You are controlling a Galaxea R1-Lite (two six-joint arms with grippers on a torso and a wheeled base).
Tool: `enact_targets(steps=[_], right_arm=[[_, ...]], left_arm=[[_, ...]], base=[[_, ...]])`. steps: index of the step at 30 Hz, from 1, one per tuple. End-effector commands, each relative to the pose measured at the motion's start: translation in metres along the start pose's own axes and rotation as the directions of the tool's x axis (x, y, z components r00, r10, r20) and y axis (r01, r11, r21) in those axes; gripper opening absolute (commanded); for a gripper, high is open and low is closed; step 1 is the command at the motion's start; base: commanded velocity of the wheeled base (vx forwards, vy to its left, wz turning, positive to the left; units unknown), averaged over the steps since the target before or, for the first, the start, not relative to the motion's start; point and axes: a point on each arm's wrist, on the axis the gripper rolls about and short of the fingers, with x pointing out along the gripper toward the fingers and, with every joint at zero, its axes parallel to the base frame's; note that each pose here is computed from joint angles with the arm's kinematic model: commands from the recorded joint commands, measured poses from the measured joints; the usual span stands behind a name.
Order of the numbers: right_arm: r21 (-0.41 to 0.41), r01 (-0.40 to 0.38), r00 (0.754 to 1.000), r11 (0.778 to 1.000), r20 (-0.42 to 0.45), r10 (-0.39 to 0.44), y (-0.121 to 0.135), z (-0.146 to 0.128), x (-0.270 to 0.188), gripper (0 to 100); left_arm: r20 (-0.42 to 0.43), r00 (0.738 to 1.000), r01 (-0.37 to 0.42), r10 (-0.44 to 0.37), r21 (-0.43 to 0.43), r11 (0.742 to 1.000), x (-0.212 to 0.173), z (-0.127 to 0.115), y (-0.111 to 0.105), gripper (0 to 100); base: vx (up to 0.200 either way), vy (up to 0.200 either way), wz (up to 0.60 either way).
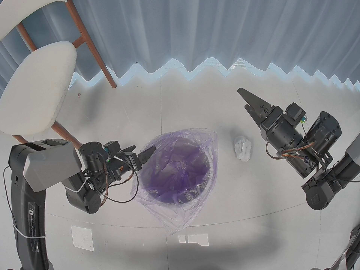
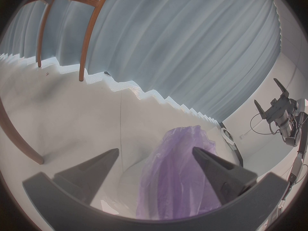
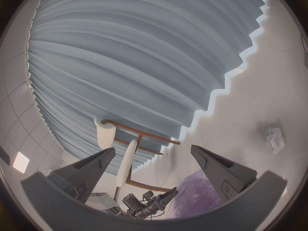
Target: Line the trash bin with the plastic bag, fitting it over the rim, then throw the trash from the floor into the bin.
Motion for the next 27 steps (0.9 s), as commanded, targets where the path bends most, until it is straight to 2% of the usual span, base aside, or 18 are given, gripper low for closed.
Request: enact_targets(steps=[1, 12, 16, 27], right_arm=[[-0.002, -0.008, 1.0, 1.0, 0.007, 0.008, 0.001, 0.001, 0.0, 100], [-0.002, -0.008, 1.0, 1.0, 0.007, 0.008, 0.001, 0.001, 0.0, 100], [-0.002, -0.007, 1.0, 1.0, 0.006, 0.007, 0.001, 0.0, 0.0, 100], [0.0, -0.009, 1.0, 1.0, 0.002, 0.009, 0.002, -0.001, 0.0, 100]], left_arm=[[-0.004, 1.0, -0.005, 0.005, -0.003, 1.0, 0.0, -0.002, 0.002, 0], [-0.007, 1.0, -0.009, 0.009, -0.007, 1.0, 0.0, -0.003, 0.005, 0], [0.013, 1.0, -0.021, 0.021, -0.007, 1.0, -0.004, 0.005, 0.01, 0], [0.015, 0.999, -0.052, 0.052, -0.011, 0.999, -0.006, 0.004, 0.022, 0]], base=[[0.0, 0.0, 0.0], [0.0, 0.0, 0.0], [0.0, 0.0, 0.0], [0.0, 0.0, 0.0]])
